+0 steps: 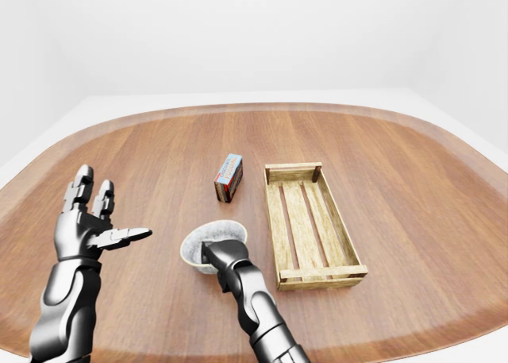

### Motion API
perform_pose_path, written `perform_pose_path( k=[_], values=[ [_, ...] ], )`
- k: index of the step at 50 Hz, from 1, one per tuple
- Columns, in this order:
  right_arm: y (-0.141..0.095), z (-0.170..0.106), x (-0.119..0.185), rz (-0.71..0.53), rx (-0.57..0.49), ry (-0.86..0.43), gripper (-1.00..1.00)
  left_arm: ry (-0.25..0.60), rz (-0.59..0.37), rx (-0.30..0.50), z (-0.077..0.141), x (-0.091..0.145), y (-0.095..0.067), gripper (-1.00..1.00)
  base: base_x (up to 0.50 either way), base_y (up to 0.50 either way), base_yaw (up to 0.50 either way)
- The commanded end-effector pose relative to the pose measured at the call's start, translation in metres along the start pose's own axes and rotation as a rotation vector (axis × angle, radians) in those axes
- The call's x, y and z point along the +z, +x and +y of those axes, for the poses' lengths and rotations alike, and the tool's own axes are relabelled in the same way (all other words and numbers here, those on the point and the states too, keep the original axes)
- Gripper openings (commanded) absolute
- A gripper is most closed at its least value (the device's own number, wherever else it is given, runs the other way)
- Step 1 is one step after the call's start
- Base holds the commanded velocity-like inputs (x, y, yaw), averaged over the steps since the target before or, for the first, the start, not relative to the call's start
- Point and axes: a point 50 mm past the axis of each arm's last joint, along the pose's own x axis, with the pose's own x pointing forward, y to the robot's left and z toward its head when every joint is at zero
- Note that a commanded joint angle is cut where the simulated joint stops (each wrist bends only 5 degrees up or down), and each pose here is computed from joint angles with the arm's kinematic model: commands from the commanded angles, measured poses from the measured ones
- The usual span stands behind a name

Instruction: Pick up the bowl on the left and put it in the tray.

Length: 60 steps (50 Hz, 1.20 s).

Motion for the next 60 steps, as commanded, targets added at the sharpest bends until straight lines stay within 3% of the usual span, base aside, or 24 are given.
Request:
perform_pose_path(
  k=[1,28,48,60],
  values=[
    [-0.012,-0.047,0.031,-0.069,-0.092,-0.102,-1.00,0.023,0.005,-0.008,-0.001,-0.003,-0.010,1.00,0.00,0.00,0.00],
    [-0.043,-0.128,0.047,-0.038,-0.272,-0.221,-1.00,0.020,0.003,-0.010,-0.001,-0.001,-0.010,1.00,0.00,0.00,0.00],
    [-0.064,-0.188,0.024,0.018,-0.457,-0.234,-1.00,0.024,0.006,-0.011,-0.002,-0.004,-0.010,1.00,0.00,0.00,0.00],
    [-0.074,-0.206,-0.003,0.069,-0.493,-0.217,-1.00,0.026,0.007,-0.016,-0.004,-0.005,-0.010,1.00,0.00,0.00,0.00]
  ],
)
